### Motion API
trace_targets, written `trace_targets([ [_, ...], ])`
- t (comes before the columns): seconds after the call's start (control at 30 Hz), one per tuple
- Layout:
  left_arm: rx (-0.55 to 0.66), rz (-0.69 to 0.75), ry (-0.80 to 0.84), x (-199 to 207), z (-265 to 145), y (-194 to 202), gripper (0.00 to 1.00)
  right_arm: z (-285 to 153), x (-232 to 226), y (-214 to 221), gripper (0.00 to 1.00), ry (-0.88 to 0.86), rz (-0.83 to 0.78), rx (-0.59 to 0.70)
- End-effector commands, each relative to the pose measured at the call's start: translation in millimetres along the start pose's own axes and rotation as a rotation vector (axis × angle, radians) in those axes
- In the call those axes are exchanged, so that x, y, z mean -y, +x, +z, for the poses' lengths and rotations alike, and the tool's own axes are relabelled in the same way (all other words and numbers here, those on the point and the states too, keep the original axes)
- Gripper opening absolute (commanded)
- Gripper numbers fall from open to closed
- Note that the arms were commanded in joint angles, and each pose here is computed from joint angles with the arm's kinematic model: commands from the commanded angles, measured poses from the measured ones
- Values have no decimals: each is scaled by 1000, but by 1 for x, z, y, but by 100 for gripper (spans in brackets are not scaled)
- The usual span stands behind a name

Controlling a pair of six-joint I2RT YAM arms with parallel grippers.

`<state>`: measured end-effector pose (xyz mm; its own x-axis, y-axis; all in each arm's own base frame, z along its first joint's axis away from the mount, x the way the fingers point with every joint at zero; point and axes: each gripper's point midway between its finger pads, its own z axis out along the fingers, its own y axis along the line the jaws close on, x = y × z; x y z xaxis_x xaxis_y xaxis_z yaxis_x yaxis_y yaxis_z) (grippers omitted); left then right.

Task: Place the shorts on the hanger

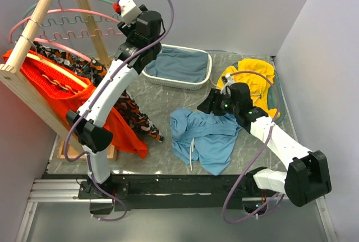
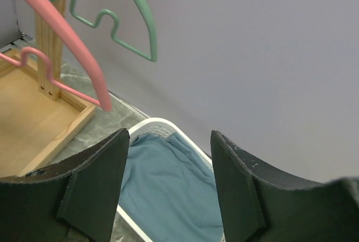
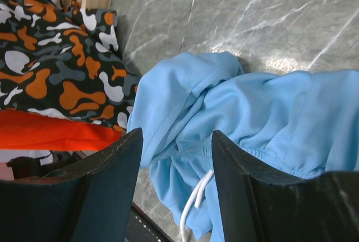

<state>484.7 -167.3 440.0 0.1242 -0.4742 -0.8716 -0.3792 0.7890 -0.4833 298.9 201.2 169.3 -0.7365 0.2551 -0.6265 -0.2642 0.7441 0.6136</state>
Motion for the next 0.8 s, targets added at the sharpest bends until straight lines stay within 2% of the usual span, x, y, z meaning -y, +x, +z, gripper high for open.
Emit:
trace_targets([
  [0.0,34,-97,17,-8,-15,-50,65,1,-13,-10,60,-60,-31,11],
  [0.4,5,-181,-12,-40,4,-70,64,9,-11,3,60,-77,-8,-52],
  [0.77,-2,-211,-3,-47,20,-73,63,12,-8,5,60,-67,-6,-62],
])
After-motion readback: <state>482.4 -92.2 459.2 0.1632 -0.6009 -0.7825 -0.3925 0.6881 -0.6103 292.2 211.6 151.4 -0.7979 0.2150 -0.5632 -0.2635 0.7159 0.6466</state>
